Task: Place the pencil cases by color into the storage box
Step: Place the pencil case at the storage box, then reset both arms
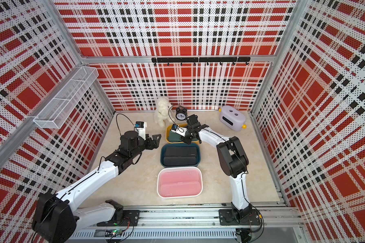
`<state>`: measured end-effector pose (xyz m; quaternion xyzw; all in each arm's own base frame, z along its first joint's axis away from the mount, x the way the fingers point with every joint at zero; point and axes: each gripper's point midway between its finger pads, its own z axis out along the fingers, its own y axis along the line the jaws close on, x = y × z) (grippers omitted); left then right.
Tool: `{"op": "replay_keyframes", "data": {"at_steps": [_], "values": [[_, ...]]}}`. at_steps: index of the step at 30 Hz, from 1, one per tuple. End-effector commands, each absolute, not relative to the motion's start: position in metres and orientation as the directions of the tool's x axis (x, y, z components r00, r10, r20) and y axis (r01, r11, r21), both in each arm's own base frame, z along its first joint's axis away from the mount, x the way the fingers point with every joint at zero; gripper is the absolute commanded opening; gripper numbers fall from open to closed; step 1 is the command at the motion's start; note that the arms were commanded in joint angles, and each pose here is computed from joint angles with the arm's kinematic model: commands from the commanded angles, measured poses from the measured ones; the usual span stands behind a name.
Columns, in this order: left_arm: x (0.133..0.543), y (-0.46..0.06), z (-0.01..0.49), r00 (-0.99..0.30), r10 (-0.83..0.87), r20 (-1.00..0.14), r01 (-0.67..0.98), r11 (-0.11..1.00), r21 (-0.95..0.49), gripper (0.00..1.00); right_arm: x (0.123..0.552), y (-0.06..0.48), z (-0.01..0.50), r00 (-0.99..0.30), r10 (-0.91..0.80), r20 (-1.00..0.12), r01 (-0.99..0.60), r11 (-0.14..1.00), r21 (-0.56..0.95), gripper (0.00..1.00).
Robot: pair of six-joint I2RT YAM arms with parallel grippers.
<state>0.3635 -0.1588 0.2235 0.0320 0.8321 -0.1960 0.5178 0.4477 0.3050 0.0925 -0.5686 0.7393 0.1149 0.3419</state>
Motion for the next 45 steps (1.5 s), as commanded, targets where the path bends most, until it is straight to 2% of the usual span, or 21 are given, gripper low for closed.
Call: {"op": "replay_keyframes", "data": {"at_steps": [1, 10, 27, 35, 41, 45], "values": [[0.37, -0.159, 0.241, -0.418, -0.154, -0.895, 0.274, 0.918, -0.286, 0.88, 0.426, 0.28, 0.045, -0.246, -0.817, -0.522, -0.925, 0.359, -0.127, 0.28], [0.37, -0.158, 0.241, -0.416, -0.154, -0.896, 0.273, 0.919, -0.285, 0.88, 0.429, 0.28, 0.05, -0.246, -0.813, -0.528, -0.92, 0.368, -0.139, 0.28], [0.369, -0.157, 0.243, -0.411, -0.158, -0.898, 0.277, 0.916, -0.289, 0.88, 0.423, 0.295, 0.127, -0.157, -0.762, -0.628, -0.912, 0.356, -0.205, 0.3], [0.368, -0.157, 0.246, -0.407, -0.162, -0.899, 0.279, 0.915, -0.291, 0.88, 0.436, 0.299, 0.145, -0.117, -0.761, -0.638, -0.904, 0.347, -0.248, 0.3], [0.367, -0.154, 0.246, -0.398, -0.167, -0.902, 0.266, 0.92, -0.288, 0.88, 0.46, 0.304, 0.147, -0.139, -0.755, -0.641, -0.887, 0.383, -0.258, 0.3], [0.368, -0.141, 0.251, -0.357, -0.187, -0.915, 0.224, 0.934, -0.278, 0.88, 0.471, 0.296, 0.161, -0.165, -0.706, -0.689, -0.841, 0.466, -0.275, 0.33]]}}
